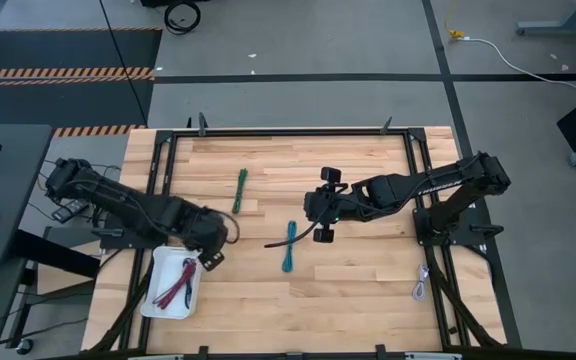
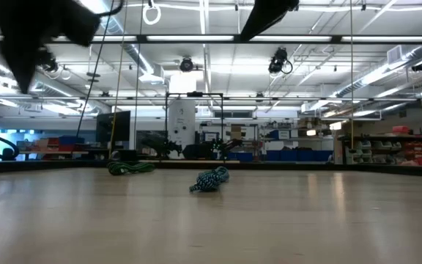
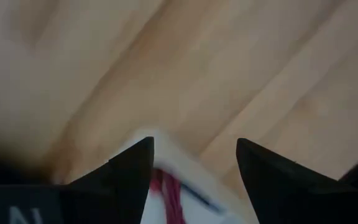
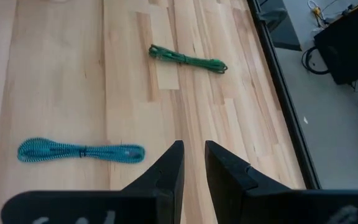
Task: Pick and place USB-C Cables
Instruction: Put the green charger cable into the white bin
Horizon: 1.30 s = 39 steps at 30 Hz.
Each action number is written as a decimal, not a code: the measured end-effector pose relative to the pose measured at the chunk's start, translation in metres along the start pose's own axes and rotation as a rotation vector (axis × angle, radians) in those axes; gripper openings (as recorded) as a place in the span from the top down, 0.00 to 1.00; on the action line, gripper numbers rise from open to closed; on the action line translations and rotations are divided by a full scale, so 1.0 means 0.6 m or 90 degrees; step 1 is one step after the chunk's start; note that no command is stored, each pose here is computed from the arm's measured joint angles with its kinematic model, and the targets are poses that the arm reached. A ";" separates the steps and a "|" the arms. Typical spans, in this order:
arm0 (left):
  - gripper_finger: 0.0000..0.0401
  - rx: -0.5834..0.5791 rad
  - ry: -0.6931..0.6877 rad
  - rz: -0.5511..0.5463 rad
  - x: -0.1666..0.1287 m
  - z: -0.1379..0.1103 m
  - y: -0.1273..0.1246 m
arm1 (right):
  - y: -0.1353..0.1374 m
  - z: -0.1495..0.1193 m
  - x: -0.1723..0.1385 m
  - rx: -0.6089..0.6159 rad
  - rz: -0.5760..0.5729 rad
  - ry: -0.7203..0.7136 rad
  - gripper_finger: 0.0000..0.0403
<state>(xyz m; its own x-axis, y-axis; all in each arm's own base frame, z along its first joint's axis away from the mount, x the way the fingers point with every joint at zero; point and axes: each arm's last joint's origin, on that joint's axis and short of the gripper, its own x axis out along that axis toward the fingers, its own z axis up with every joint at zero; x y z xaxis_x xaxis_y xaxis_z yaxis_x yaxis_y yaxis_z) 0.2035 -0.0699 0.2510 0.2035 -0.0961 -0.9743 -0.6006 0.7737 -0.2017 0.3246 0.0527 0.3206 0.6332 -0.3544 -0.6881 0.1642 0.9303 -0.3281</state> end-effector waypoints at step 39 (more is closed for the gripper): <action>0.51 -0.200 -0.129 0.170 0.116 0.285 0.210 | 0.059 -0.014 -0.031 -0.036 0.107 0.018 0.82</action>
<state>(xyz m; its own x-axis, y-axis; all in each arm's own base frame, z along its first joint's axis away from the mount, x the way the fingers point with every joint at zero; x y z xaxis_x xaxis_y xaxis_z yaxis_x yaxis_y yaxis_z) 0.2741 0.1277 0.1749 0.1384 0.2302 -0.9633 -0.8514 0.5245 0.0031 0.3121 0.0917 0.3162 0.6267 -0.1972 -0.7539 0.0148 0.9703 -0.2415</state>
